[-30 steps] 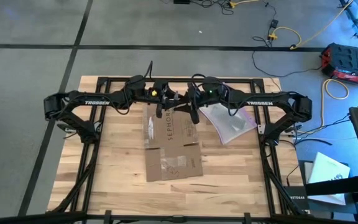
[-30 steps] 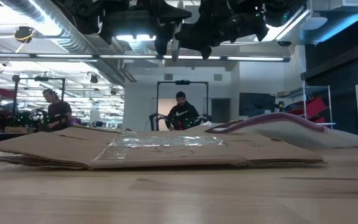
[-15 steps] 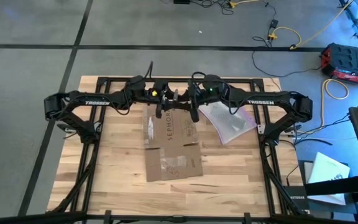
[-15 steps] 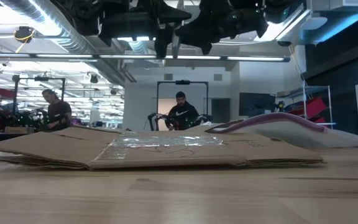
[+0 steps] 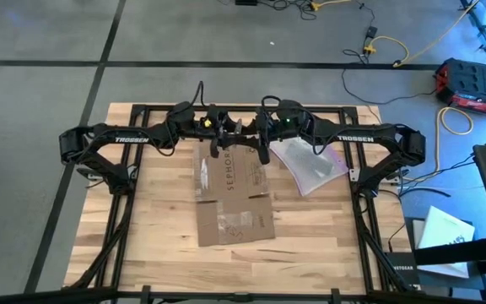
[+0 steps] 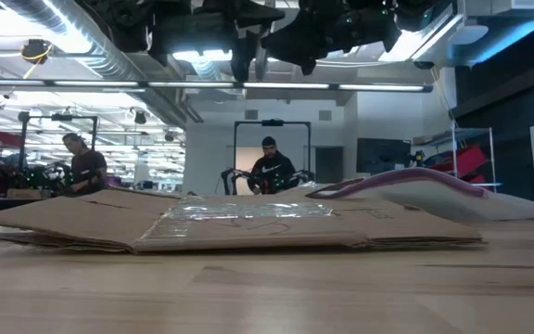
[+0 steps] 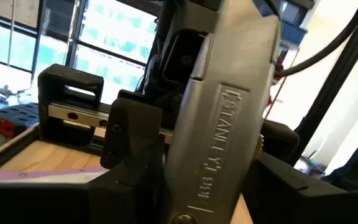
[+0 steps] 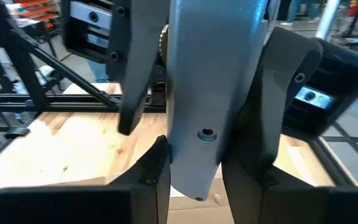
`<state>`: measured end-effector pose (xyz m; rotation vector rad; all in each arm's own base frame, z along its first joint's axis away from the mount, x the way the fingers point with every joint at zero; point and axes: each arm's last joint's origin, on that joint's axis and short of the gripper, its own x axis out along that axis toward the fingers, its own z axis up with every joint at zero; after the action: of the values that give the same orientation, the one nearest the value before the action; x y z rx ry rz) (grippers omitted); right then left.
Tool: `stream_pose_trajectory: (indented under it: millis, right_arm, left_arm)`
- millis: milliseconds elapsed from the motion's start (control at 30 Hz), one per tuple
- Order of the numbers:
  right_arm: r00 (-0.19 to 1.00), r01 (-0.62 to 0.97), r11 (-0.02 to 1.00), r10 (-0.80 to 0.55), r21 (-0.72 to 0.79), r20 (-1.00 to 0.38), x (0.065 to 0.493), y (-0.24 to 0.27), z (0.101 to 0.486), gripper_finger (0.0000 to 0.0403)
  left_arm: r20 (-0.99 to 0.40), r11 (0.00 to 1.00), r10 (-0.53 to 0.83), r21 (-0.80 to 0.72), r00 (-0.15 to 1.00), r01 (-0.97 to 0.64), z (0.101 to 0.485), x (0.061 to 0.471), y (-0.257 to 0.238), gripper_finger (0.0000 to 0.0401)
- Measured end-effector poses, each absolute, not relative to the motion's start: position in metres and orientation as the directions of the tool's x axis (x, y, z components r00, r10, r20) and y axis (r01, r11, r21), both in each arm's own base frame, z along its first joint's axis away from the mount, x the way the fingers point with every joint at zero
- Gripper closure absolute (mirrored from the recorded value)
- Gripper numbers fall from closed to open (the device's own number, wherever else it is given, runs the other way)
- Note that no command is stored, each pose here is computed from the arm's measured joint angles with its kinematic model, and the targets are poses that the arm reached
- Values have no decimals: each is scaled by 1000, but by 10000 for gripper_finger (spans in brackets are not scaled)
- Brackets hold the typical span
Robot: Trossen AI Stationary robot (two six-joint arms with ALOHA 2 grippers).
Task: Unpack boxes
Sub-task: Close the cutter
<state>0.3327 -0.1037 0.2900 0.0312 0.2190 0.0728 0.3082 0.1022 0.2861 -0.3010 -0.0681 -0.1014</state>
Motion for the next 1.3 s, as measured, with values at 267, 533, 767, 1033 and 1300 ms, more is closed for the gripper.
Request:
stream_pose_trajectory:
  millis: [267,533,767,1033,1300]
  right_arm:
    - [968,14,1000,-7,25,-252,332,-108,286,308]
    - [925,110,994,-102,2,-367,329,-111,270,308]
    - [918,118,992,-95,35,-384,328,-110,241,308]
    - [943,116,991,-91,60,-320,321,-107,213,308]
    - [909,125,987,-72,104,-411,320,-106,171,308]
  left_arm:
    - [-37,974,-39,-225,999,29,289,290,116,136]
    - [-250,979,-3,-196,968,-48,268,280,126,116]
    - [-301,982,-10,-184,954,-48,264,279,124,116]
    - [-403,978,35,-174,915,-115,254,275,123,116]
    - [-445,976,69,-154,893,-153,250,275,121,116]
